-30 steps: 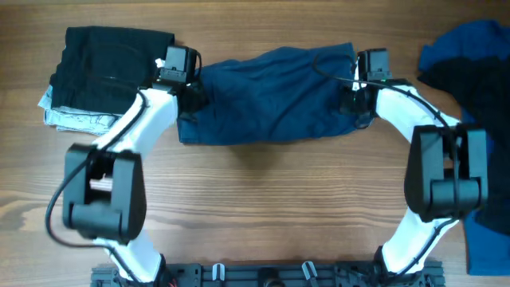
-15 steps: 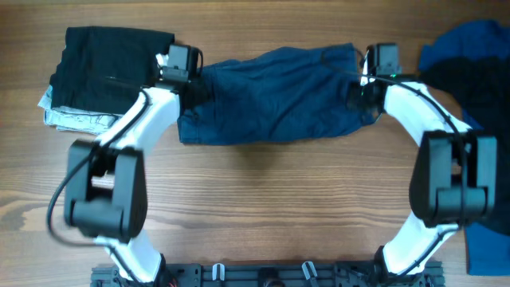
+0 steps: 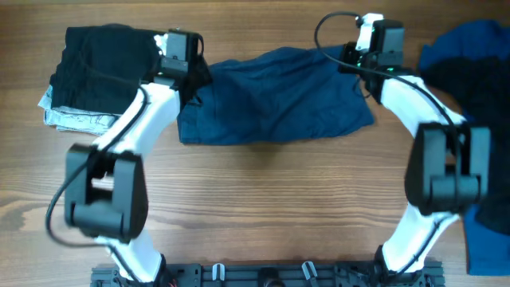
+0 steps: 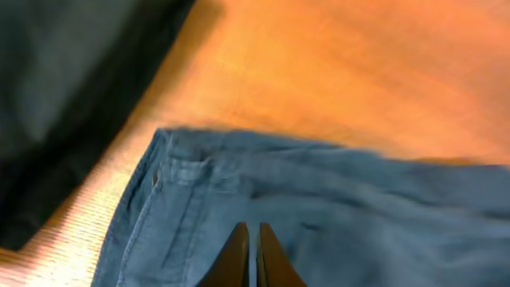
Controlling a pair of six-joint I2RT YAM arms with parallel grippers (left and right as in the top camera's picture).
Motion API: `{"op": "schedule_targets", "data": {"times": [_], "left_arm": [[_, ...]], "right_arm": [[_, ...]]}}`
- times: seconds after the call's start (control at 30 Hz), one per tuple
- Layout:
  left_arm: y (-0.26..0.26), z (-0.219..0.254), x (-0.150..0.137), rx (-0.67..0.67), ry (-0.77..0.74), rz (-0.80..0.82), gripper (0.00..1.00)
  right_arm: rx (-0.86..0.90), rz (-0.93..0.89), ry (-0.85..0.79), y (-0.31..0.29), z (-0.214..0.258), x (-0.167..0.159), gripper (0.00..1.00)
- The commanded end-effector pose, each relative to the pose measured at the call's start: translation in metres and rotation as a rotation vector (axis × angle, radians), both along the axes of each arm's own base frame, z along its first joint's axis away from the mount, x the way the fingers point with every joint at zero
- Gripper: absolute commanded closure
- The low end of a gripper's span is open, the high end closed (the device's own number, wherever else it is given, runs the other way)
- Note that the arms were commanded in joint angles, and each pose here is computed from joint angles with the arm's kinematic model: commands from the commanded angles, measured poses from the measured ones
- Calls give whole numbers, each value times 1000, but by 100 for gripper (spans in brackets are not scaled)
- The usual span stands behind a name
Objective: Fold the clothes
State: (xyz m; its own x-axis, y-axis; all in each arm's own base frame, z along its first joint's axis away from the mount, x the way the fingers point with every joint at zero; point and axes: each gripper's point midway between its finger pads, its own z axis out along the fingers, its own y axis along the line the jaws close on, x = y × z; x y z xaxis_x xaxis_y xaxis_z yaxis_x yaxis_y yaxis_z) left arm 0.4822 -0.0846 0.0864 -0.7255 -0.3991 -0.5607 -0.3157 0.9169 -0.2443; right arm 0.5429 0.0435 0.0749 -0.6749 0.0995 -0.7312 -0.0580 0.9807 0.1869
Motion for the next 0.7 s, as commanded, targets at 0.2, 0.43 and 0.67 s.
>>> {"op": "schedule_targets", "data": {"times": [0.2,0.43,0.67], "left_arm": [[13,-76,23,71,16,64,96],[1,26,32,59,-159,13,96],[18,94,-17,62,-141,25,79]], "right_arm": [[36,76,22,17,-89,14,79],[39,80,-85,18,-7,19,68],[-13,20,42,2,66,-43,47]]}}
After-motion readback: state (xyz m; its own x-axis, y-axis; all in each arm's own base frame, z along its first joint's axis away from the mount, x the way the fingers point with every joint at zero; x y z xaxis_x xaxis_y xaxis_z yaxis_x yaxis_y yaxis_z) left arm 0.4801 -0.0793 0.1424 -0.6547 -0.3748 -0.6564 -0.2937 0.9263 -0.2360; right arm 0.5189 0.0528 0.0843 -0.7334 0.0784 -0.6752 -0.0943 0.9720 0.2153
